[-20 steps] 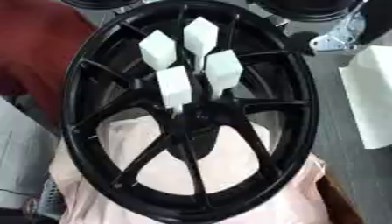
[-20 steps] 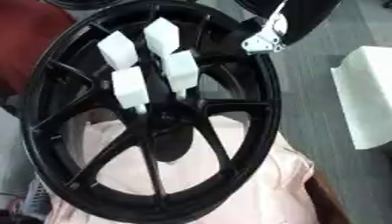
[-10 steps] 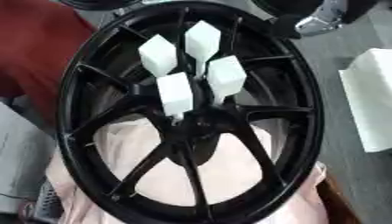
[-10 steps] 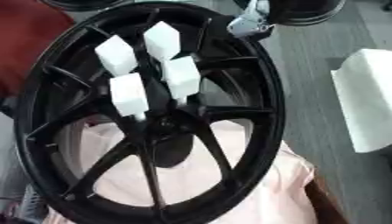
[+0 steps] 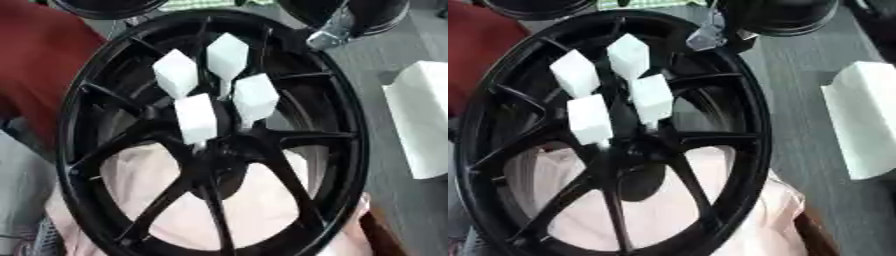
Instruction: Pull the pin out of the wheel hub.
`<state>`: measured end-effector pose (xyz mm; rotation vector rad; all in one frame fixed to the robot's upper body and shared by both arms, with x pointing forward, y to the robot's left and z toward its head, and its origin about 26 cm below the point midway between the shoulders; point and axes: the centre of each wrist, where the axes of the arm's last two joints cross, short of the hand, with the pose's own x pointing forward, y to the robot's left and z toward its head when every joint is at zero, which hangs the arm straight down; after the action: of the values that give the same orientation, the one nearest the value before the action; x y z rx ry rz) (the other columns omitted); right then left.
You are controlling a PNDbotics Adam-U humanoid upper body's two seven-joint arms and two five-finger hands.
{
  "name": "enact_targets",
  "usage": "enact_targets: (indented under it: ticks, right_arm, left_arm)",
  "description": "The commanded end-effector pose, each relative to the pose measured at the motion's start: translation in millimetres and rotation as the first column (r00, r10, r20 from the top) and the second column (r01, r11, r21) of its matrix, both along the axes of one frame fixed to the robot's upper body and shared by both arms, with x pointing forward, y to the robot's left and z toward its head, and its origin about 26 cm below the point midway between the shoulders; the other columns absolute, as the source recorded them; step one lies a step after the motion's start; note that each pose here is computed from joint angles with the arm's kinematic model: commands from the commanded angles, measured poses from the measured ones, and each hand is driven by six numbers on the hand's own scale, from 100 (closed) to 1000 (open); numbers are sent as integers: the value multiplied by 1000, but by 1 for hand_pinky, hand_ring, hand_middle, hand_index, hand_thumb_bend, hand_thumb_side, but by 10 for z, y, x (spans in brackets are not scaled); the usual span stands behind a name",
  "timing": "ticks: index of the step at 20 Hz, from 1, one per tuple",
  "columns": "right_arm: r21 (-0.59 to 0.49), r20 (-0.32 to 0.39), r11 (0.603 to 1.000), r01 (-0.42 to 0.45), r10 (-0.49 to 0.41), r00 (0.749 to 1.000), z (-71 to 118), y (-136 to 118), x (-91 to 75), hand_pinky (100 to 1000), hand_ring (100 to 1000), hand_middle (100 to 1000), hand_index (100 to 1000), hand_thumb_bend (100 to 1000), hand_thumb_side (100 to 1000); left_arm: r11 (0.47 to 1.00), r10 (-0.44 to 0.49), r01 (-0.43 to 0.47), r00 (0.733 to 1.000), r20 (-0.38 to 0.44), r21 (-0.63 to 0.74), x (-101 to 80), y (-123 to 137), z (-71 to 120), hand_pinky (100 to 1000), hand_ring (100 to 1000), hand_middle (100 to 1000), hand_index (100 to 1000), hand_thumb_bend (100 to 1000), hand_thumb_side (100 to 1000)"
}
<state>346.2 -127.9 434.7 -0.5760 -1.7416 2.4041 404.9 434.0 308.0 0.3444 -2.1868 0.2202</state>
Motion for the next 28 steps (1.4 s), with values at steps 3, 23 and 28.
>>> enact_targets:
  ticks: [3, 23, 28]
  right_arm:
    - [-4, 32, 1000, -26, 26, 999, 92, 55, -24, 870, 873, 811, 835, 309, 143]
    - [-31, 20, 998, 55, -55, 998, -37, 90, 203, 863, 866, 804, 822, 303, 113]
    - [-37, 10, 997, 65, -64, 998, -76, 88, 247, 862, 864, 801, 820, 298, 108]
  left_arm:
    - [1000, 13, -14, 998, 55, 25, -95, 61, 236, 812, 848, 854, 843, 543, 771]
    - [1000, -4, 3, 998, 69, 15, -101, 35, 258, 814, 841, 851, 843, 533, 778]
    - [1000, -6, 6, 998, 70, 8, -100, 34, 253, 814, 841, 851, 842, 530, 780]
